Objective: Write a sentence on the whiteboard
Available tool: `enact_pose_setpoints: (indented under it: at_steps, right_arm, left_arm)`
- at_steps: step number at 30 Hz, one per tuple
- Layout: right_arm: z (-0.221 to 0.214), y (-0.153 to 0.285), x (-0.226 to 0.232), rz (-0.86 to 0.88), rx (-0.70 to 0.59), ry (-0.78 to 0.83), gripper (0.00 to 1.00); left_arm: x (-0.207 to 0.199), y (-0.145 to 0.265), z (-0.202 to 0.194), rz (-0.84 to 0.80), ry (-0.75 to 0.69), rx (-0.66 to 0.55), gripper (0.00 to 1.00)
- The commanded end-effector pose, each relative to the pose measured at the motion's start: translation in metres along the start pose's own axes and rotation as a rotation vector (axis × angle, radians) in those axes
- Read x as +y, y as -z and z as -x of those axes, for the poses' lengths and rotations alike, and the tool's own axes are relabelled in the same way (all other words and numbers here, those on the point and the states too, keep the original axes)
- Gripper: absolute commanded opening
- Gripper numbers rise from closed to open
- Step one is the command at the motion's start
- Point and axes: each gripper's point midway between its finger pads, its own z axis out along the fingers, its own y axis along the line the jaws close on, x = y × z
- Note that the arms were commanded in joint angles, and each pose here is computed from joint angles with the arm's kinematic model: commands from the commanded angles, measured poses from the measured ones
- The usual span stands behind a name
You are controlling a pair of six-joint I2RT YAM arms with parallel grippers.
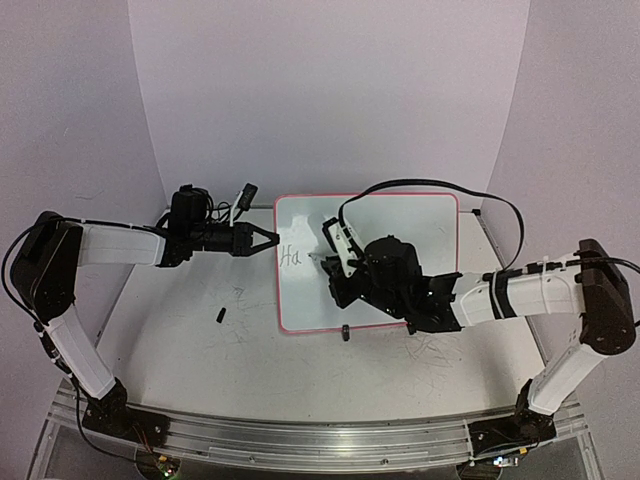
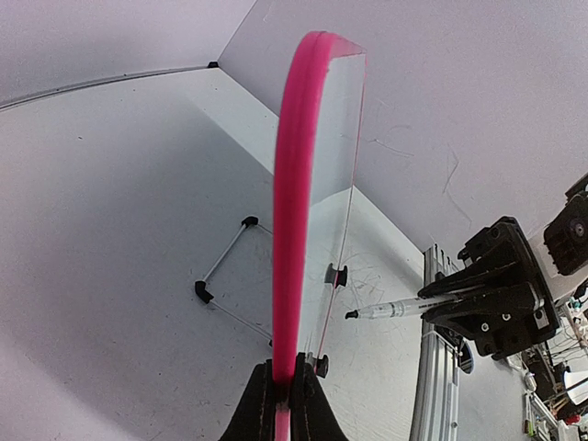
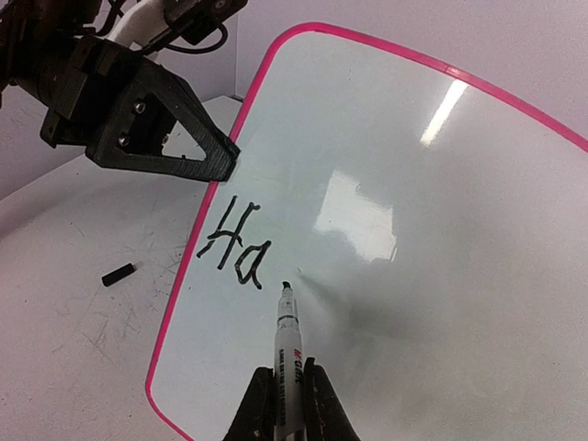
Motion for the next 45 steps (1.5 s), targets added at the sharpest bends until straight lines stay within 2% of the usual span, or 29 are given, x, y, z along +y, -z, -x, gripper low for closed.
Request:
enact_pose_setpoints:
  at_steps: [1,14,30,45]
  right_arm:
    - [0.019,-0.005,0.003,-0.016,-0.045,-0.007,0.0]
    - [0.029,-0.012,0.012,0.015,-0.079,-0.012,0.0]
    - [0.03,-0.021,0.006,-0.041,-0.08,-0.018,0.0]
    - [0.01,-0.019,0.006,-0.047,-0.022,-0.013,0.0]
  left_arm:
    - [-0.021,0.001,0.01,-0.051,-0.054,-0.022,0.0]
    - [-0.021,0.001,0.009,-0.054,-0.053,-0.019,0.0]
    - [-0.022,0.001,0.009,-0.06,-0.056,-0.018,0.0]
    - [-0.022,0.001,0.008,-0.058,-0.058,-0.018,0.0]
